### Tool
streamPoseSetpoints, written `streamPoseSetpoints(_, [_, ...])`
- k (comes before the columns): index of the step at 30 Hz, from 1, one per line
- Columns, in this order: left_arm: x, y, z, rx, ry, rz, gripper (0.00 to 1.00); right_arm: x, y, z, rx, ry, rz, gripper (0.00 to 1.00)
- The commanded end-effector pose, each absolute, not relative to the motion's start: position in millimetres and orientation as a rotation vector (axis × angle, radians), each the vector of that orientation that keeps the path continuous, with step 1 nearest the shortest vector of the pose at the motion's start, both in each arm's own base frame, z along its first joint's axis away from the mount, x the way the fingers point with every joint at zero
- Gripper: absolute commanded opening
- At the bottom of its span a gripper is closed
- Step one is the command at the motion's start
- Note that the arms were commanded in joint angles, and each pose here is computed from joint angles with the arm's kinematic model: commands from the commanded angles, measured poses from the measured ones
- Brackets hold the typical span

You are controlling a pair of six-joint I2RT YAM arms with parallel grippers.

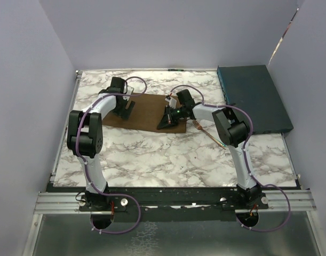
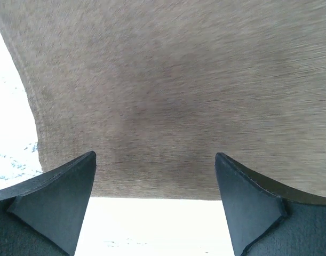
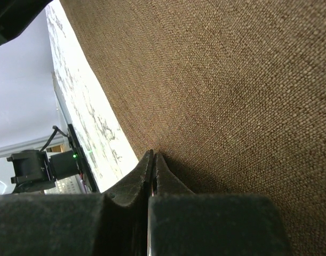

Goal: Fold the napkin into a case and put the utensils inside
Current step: Smooth out the napkin at the center of the board.

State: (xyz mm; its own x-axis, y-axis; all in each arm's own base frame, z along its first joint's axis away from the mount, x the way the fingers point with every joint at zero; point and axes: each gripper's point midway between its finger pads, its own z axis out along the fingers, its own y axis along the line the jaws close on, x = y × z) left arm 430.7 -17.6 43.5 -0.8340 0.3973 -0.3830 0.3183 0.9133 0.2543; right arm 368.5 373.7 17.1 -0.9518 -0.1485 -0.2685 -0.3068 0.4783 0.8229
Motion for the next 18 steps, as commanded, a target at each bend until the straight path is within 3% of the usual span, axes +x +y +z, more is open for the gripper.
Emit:
streamPoseSetpoints(1, [432.8, -79.6, 92.0, 0.54, 2.556, 0.021, 0.94, 350.4, 359.5, -22.8, -0.349, 2.7, 1.401, 0.01])
streamPoseSetpoints(7, [408.5, -161.6, 82.8, 0.646, 2.585, -0.271, 0.91, 348.2, 357.7, -29.1, -0.355, 2.715, 1.393, 0.01])
streamPoseSetpoints(10, [390.5, -180.3, 58.8, 0.661, 2.657, -0.371, 0.85, 347.2, 356.6, -31.0, -0.357, 2.72, 1.388, 0.01])
streamPoseSetpoints(15, [376.3, -186.0, 32.4, 0.655, 2.737, -0.448, 0.67, 345.8, 356.1, -28.9, -0.366, 2.713, 1.392, 0.01])
streamPoseSetpoints(18, [374.5, -190.6, 22.7, 0.651, 2.764, -0.492, 0.5, 344.6, 355.3, -28.5, -0.377, 2.714, 1.39, 0.01])
